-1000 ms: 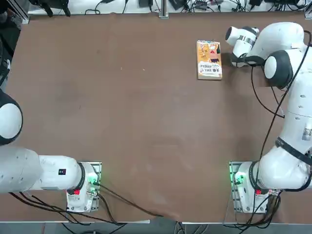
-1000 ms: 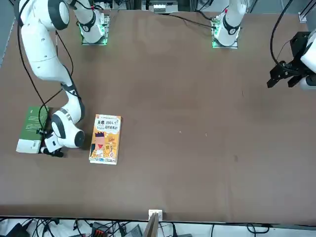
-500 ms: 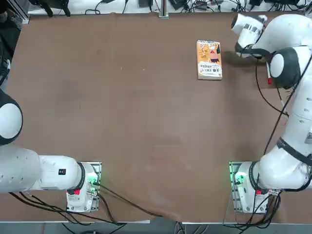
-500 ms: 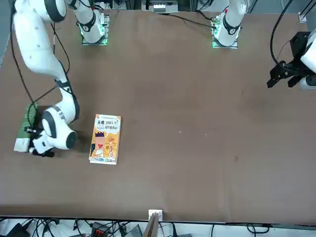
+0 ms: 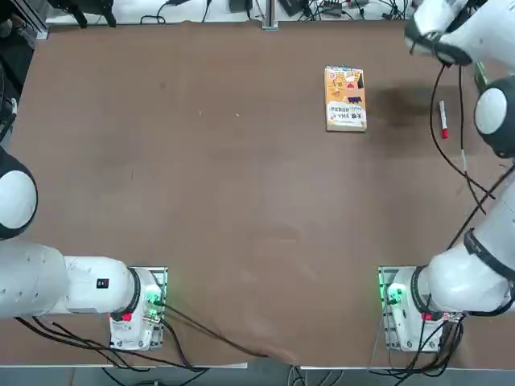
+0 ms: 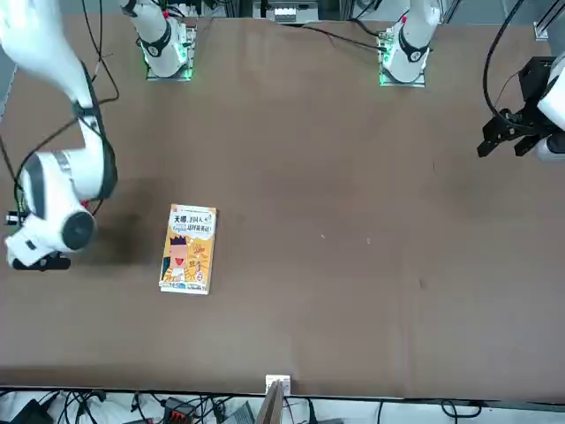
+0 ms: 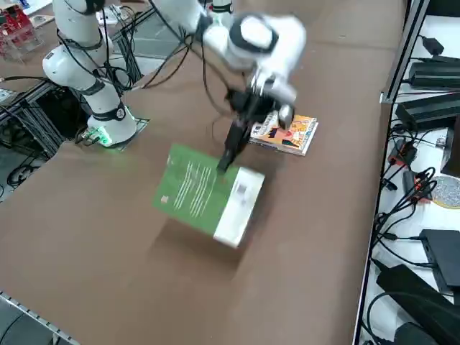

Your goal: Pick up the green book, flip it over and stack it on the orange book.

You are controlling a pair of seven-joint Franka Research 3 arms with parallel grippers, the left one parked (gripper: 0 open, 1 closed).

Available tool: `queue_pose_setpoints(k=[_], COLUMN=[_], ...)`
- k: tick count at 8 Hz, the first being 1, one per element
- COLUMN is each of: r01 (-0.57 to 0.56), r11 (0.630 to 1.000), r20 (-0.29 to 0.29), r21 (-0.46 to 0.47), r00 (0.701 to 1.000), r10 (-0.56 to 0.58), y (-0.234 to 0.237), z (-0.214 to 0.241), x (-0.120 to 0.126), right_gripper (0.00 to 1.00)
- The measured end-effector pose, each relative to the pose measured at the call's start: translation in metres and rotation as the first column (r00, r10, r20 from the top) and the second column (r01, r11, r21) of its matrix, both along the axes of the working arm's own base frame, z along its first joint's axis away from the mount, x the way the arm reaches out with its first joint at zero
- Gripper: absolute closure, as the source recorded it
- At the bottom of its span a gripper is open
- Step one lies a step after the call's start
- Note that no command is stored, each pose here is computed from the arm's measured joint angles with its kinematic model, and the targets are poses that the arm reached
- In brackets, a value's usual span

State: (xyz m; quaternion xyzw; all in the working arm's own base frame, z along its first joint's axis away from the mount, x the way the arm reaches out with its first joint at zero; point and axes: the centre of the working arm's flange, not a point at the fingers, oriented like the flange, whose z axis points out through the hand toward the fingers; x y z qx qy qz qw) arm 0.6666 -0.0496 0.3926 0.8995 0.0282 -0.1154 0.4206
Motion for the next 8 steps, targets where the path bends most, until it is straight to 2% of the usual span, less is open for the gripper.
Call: queue_pose_setpoints(k=[2, 3, 4, 5, 6, 7, 8], r01=[-0.004, -0.021, -0.026, 0.01, 0.062, 0.113, 0.158], r11=[0.977, 0.948, 0.902, 0.826, 0.708, 0.554, 0.383], r20=[0.046, 0.067, 0.075, 0.072, 0.058, 0.022, -0.041], r21=[0.212, 0.319, 0.431, 0.564, 0.704, 0.825, 0.91], r00=[0.999, 0.998, 0.997, 0.996, 0.988, 0.973, 0.954], r10=[-0.006, -0.001, -0.008, -0.061, -0.144, -0.232, -0.297], y=[0.083, 0.127, 0.158, 0.176, 0.187, 0.188, 0.18], z=[0.108, 0.138, 0.149, 0.147, 0.146, 0.149, 0.15], x=[-0.004, -0.008, -0.011, -0.009, -0.004, 0.003, 0.011], right_gripper=[0.89, 0.89, 0.89, 0.89, 0.89, 0.89, 0.89])
